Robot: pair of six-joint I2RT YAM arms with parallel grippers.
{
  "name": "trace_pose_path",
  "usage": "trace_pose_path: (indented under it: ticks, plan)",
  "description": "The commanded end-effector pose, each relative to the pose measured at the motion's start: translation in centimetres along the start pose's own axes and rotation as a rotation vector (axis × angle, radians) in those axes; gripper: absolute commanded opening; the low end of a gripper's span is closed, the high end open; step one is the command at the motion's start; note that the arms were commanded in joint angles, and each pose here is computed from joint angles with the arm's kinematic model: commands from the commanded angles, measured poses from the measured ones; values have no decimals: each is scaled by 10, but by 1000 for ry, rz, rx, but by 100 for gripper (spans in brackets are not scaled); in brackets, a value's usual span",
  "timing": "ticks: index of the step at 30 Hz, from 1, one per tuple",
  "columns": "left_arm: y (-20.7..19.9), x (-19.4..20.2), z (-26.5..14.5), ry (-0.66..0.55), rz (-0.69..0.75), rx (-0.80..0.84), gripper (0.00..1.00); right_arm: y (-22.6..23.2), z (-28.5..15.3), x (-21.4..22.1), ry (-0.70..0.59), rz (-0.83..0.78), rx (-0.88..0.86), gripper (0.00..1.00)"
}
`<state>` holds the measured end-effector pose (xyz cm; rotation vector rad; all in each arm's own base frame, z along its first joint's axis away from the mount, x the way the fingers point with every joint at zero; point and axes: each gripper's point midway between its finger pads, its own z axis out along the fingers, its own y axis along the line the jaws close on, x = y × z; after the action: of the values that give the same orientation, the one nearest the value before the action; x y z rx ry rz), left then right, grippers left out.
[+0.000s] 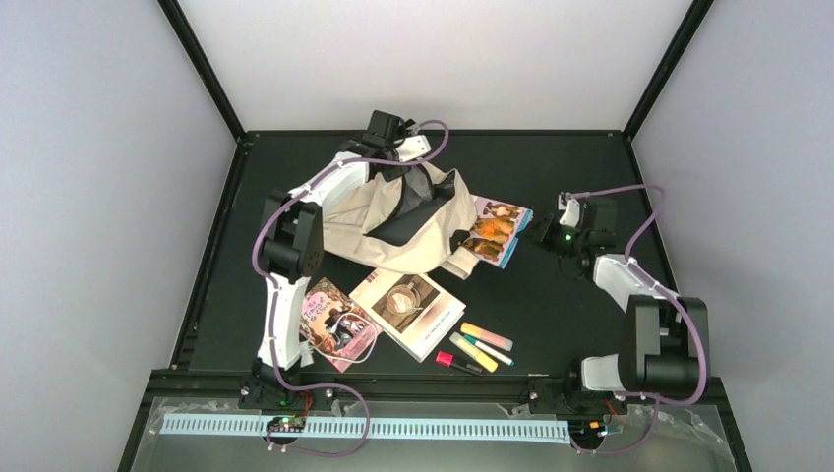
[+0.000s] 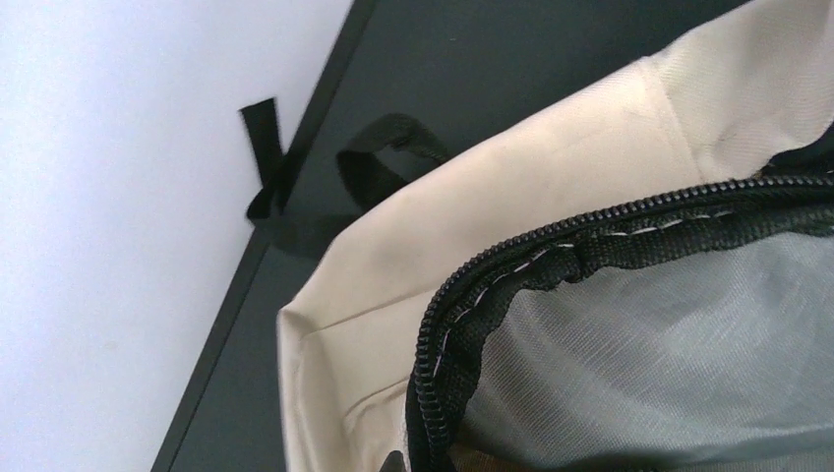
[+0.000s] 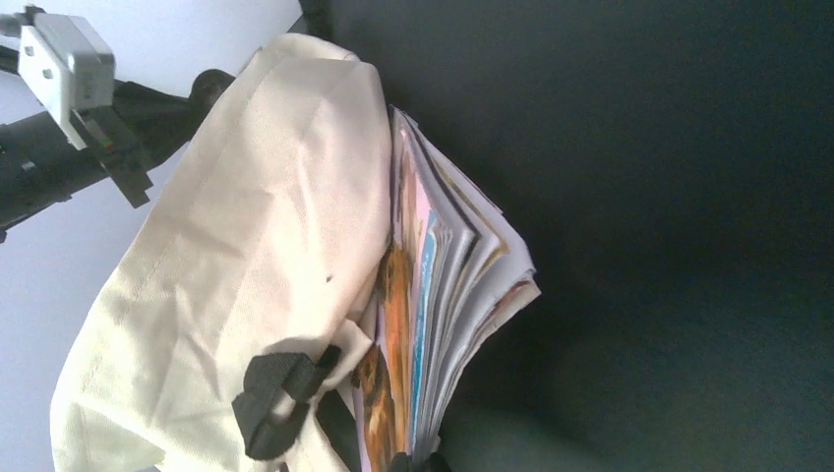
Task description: Pack the student bag
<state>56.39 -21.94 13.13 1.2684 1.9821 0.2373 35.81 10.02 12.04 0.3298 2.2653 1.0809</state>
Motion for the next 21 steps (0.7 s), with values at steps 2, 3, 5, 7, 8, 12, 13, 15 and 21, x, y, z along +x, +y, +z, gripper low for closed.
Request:
trace_pose_path:
  ticks: [2,3,5,7,8,12,13,15,21]
  plan:
    - [-44,-35,21,-46,140,32,2,-7,-9,19,54,-4,1,1]
    - [-59,-45,23,-61,175,50,1,-8,-7,20,54,2,-6,1]
    - [-84,-60,28,-78,241,71,1,-10,-4,19,45,3,-18,1]
    - [-106,-65,36,-69,277,106,1,-9,-1,16,37,1,-35,1]
    - [-115,-65,41,-59,284,125,2,-6,0,15,34,-1,-55,1]
    - [-136,-60,54,-24,263,189,2,3,10,7,29,-2,-108,4]
    - [-139,-59,54,-25,249,205,1,6,13,6,27,-8,-121,5]
    - [-145,-62,47,-46,216,253,1,10,17,7,33,-10,-141,8]
    - [-166,-63,36,-85,180,379,2,10,21,9,30,4,-160,15]
